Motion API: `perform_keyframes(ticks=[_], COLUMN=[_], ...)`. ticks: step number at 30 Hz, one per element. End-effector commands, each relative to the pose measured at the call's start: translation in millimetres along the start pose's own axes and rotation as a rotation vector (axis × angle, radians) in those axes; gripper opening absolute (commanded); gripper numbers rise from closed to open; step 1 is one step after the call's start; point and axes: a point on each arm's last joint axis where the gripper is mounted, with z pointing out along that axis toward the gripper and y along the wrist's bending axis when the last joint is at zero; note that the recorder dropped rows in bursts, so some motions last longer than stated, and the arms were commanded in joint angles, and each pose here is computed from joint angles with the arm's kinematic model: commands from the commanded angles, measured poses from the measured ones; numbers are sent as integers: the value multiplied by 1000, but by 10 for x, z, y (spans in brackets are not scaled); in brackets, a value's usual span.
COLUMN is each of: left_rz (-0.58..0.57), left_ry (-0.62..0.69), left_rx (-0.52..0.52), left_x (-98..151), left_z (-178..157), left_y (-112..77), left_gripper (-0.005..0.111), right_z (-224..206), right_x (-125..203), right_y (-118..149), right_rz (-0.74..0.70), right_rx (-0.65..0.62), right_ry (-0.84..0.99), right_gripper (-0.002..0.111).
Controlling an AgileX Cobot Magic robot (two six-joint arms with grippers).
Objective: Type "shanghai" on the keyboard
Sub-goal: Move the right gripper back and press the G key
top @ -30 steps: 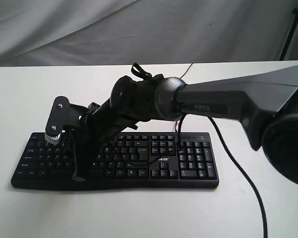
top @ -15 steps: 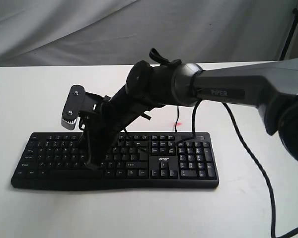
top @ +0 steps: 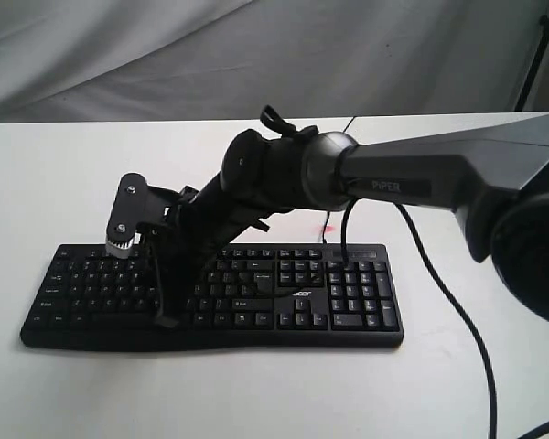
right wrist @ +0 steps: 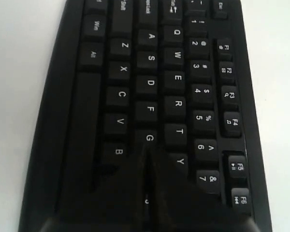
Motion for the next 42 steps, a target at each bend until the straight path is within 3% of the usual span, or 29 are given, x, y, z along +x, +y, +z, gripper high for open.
perform_keyframes(ticks=[1, 17, 42], left_rz=[-5, -5, -5], left_ry=[1, 1, 1], left_rx=[5, 5, 5], left_x=[1, 1, 1], left_z=[3, 3, 3], left_y=[-3, -3, -3], left_gripper=[1, 1, 1], right_z=[-37, 38, 126], right_x=[-59, -48, 6], right_y=[-32, -105, -122], right_rz=[-47, -118, -117], right_rx=[16, -100, -83], right_ry=[-16, 30, 31], right_gripper=[0, 0, 0])
